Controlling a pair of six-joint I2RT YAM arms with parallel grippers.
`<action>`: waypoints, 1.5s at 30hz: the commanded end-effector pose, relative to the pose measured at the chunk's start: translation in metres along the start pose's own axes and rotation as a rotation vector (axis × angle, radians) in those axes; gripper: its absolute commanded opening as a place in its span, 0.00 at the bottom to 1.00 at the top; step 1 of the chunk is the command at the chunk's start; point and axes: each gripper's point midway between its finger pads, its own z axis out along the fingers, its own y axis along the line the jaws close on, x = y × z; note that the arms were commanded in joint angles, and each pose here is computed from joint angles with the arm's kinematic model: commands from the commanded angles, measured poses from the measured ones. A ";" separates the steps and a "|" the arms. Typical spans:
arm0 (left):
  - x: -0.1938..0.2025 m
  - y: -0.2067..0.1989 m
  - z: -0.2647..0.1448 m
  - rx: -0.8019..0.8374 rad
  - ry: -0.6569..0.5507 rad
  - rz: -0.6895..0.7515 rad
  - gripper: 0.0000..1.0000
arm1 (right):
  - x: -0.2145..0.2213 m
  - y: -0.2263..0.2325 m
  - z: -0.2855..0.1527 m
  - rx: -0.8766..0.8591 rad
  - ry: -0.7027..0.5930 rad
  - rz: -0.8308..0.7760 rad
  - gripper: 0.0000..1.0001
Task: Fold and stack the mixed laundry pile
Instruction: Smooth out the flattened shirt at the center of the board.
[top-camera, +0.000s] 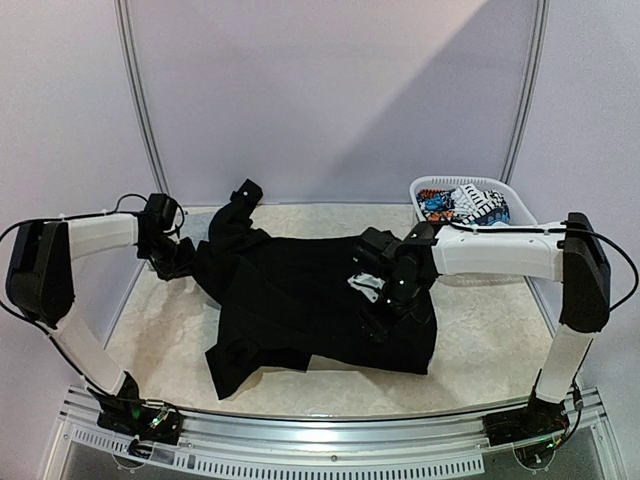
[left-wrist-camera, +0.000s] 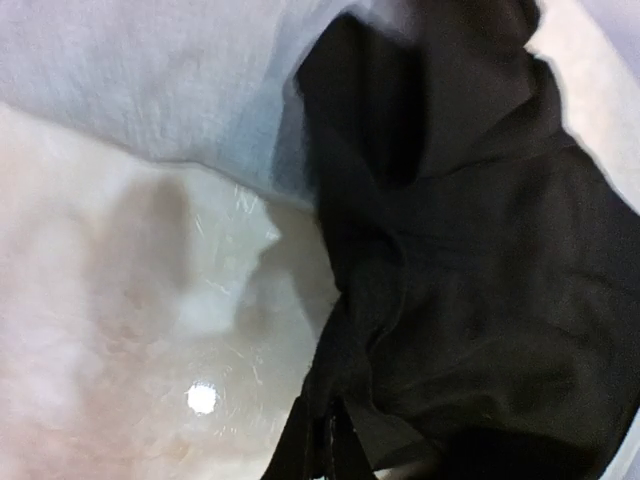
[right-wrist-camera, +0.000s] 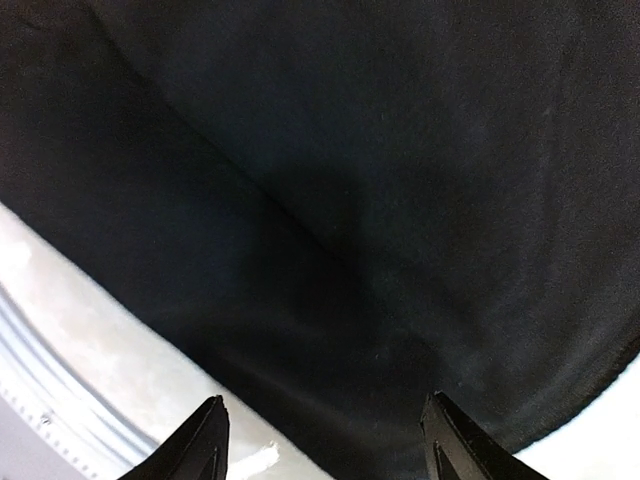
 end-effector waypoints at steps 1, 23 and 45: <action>-0.021 0.023 -0.060 -0.151 0.017 0.125 0.00 | 0.009 -0.025 0.040 0.050 0.040 0.089 0.66; -0.048 0.032 -0.133 -0.384 0.071 0.220 0.99 | -0.004 -0.040 0.047 0.013 0.075 0.187 0.64; 0.223 0.027 -0.142 -0.030 0.492 0.183 0.59 | -0.022 -0.032 -0.004 -0.052 -0.160 0.176 0.66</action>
